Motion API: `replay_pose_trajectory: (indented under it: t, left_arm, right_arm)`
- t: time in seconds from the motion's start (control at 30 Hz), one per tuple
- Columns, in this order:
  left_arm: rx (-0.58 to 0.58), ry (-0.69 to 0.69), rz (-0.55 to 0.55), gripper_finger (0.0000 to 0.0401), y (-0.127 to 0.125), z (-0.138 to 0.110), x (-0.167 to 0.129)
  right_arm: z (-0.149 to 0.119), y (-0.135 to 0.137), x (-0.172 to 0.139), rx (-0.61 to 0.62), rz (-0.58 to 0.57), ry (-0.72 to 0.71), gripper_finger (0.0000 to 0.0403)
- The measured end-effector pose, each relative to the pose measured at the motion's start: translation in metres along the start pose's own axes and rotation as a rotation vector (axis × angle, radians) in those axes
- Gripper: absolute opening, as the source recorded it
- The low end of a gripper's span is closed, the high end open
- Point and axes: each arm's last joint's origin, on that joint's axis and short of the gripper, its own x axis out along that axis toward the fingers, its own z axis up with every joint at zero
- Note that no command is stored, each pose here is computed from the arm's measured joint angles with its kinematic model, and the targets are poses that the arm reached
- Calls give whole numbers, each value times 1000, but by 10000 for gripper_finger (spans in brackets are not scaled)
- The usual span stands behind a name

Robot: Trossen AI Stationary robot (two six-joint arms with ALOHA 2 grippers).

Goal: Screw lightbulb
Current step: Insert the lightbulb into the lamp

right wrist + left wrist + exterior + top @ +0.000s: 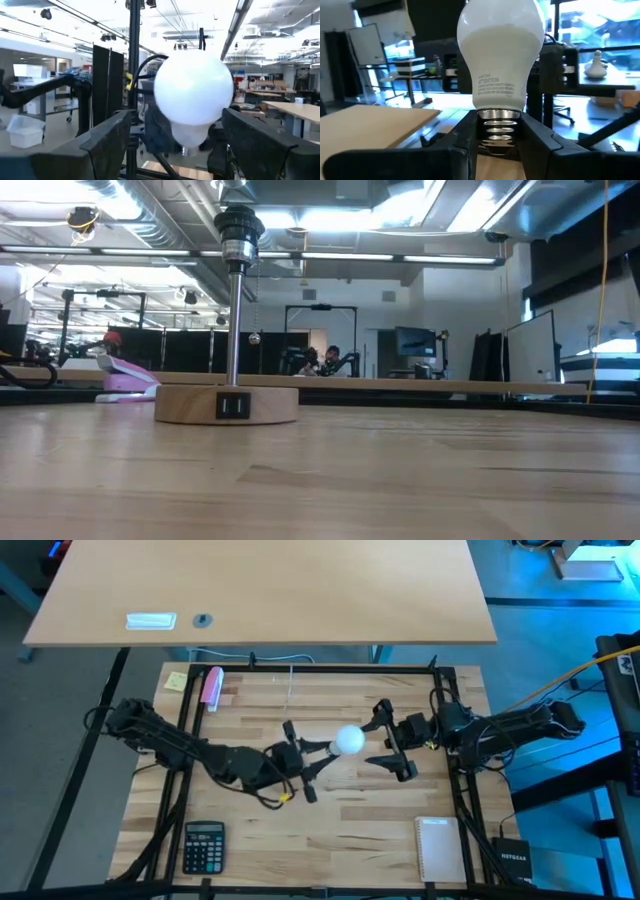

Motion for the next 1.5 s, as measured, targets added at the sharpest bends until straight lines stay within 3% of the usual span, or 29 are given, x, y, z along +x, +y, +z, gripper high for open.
replay_pose_trajectory:
  t: [0.27,0.4,0.67,0.73,0.87,0.97,1.1,1.3,1.5]
  left_arm:
    - [-6,7,-14,90,10,-5,9]
    - [13,11,-15,90,10,-6,9]
    - [48,14,-16,94,10,-6,8]
    - [48,15,-9,121,10,-6,8]
    - [122,60,108,198,16,0,0]
    - [186,116,174,243,25,17,-21]
    - [130,235,208,276,48,35,-63]
    - [15,529,285,281,83,5,-126]
    - [-87,588,236,271,80,-62,-156]
  right_arm:
    - [6,-8,28,10,-48,14,335]
    - [9,-8,35,-29,-14,40,331]
    - [12,-8,37,-114,0,33,261]
    - [11,-8,37,-123,-4,39,261]
    - [10,-10,37,-138,-52,51,261]
    - [13,-12,39,-149,-87,89,261]
    - [24,-22,42,-170,-114,238,261]
    - [28,-42,39,-176,-194,366,261]
    - [17,-58,33,-171,-234,408,263]
